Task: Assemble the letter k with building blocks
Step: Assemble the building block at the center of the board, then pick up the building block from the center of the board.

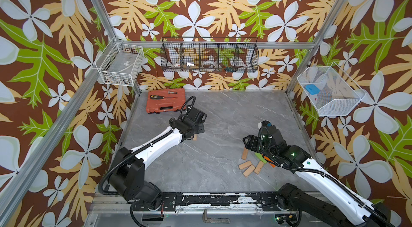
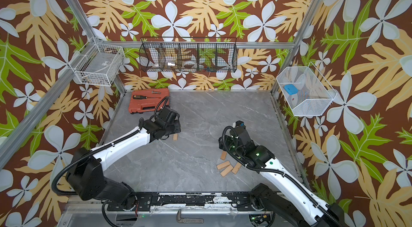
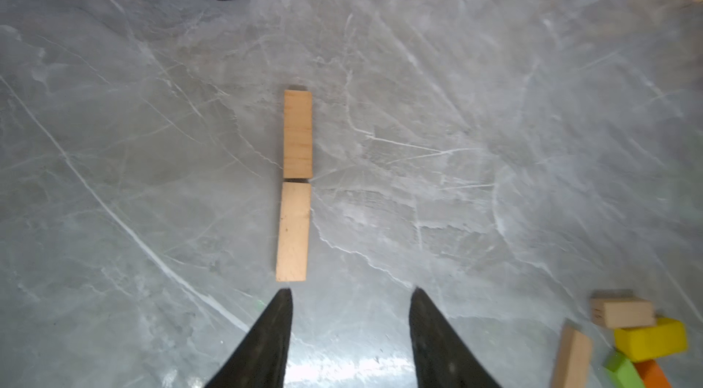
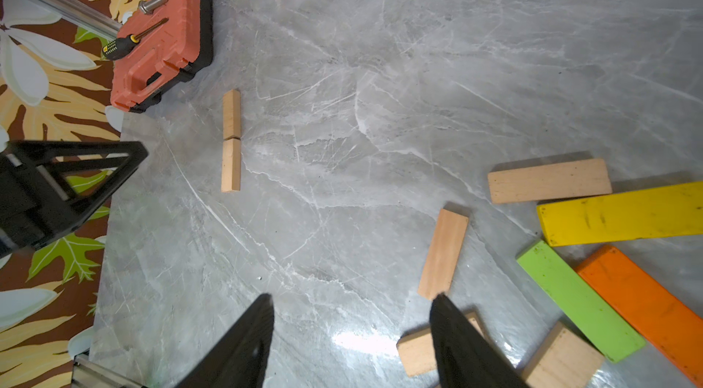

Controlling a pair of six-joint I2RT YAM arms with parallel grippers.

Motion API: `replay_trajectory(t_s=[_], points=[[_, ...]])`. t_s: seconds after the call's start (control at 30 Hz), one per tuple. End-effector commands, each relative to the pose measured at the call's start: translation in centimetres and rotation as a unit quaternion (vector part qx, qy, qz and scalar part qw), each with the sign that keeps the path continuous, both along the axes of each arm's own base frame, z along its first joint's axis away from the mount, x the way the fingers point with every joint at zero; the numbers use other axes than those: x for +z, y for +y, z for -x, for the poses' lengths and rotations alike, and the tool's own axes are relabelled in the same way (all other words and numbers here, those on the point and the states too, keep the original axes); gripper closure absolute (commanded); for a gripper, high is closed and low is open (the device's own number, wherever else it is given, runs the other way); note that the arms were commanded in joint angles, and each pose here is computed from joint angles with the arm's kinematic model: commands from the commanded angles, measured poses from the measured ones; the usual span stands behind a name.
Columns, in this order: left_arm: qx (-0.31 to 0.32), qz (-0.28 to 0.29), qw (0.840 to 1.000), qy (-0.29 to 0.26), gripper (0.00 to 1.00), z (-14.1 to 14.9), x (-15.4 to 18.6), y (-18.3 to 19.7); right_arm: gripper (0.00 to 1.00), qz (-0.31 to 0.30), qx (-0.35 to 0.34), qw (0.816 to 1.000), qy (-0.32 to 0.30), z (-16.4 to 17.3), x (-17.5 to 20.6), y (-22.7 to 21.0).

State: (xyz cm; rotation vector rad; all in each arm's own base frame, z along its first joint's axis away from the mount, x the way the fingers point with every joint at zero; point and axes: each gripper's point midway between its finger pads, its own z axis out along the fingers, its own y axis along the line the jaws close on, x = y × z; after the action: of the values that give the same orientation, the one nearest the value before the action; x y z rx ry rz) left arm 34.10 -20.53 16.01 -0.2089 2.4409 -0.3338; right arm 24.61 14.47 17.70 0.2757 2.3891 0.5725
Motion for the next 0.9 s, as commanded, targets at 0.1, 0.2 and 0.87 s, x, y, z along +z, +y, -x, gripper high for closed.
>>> replay_trajectory(t_s=[0.1, 0.2, 0.87], points=[[-0.117, 0.090, 0.987, -0.058, 0.57, 4.2, 4.6, -9.0, 0.30, 0.125, -0.067, 0.989, -0.052, -0.3, 1.7, -5.5], [-0.202, 0.079, 0.974, -0.059, 0.58, 7.0, 4.1, -14.2, 0.30, 0.156, -0.114, 0.979, -0.061, 0.7, 2.4, -8.4], [-0.287, -0.188, 0.938, 0.058, 0.39, 8.6, -10.7, -25.3, 0.30, 0.077, -0.253, 0.953, -0.151, 7.1, 6.1, -15.7]])
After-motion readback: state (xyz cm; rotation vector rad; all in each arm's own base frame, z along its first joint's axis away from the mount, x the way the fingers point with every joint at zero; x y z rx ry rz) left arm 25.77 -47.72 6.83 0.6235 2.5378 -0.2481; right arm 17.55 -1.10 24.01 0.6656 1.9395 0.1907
